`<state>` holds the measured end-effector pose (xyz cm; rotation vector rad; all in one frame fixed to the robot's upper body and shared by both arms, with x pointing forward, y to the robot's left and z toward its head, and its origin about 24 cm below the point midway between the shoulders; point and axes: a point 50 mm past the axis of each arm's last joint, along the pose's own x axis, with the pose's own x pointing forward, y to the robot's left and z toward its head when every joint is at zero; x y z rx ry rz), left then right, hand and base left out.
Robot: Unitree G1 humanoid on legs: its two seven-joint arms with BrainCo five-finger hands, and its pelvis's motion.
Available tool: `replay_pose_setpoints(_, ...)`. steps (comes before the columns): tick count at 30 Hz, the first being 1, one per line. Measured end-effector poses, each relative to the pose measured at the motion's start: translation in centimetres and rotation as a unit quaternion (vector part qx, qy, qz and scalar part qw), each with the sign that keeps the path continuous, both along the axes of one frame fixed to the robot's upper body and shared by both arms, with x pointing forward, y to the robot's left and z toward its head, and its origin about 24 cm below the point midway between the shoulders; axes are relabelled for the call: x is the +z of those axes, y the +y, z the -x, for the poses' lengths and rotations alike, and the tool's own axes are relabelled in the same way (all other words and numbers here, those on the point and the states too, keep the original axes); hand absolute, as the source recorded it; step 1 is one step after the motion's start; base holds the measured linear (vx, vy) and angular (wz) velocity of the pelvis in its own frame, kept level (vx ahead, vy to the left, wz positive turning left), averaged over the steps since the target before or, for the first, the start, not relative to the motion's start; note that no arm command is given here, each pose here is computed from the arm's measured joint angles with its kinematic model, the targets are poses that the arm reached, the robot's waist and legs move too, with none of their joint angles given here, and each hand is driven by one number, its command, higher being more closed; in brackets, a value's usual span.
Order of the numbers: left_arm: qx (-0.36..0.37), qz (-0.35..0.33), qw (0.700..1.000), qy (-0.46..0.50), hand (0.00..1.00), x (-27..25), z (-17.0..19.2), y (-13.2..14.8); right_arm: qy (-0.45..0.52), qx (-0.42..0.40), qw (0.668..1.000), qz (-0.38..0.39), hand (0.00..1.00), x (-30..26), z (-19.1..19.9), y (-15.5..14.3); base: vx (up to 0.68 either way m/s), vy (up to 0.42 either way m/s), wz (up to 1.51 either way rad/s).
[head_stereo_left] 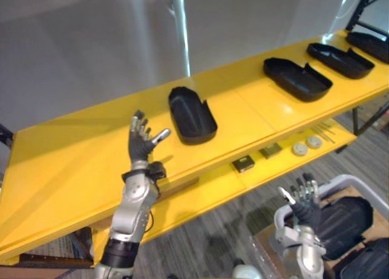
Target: Walk over and take plastic housings, then place them on the shelf
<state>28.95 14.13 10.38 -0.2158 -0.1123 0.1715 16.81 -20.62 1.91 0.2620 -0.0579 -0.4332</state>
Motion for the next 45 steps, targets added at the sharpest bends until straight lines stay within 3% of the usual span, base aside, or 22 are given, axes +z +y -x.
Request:
replay_pose_setpoints(12, 0.079, 0.003, 0.996, 0.049, 0.00, -1.1, -1.6, 2.2, 0.006, 0.013, 1.000, -0.001, 0.00, -0.3, 0.3, 0.3, -0.01, 0.005, -0.11)
replay_pose_setpoints(19, 0.118, -0.022, 0.985, 0.126, 0.00, -2.5, -3.9, 3.9, 0.003, 0.021, 1.000, 0.003, 0.00, -0.2, -0.1, 0.3, 0.00, 0.000, 0.00)
replay_pose_setpoints(29, 0.074, -0.014, 0.980, 0.186, 0.00, -3.8, -5.4, 4.6, 0.002, 0.036, 0.999, 0.014, 0.00, 0.0, -0.5, 0.4, 0.00, 0.000, 0.00)
replay_pose_setpoints(38, 0.016, 0.035, 0.983, 0.180, 0.00, -3.3, -6.0, 4.3, 0.004, 0.036, 0.999, 0.014, 0.00, -0.1, -0.5, 0.3, 0.00, 0.000, 0.00)
replay_pose_setpoints(45, -0.017, 0.033, 0.984, 0.173, 0.00, -3.2, -6.1, 3.5, 0.007, 0.036, 0.999, 0.013, 0.00, -0.3, -0.6, 0.3, 0.00, 0.000, 0.00)
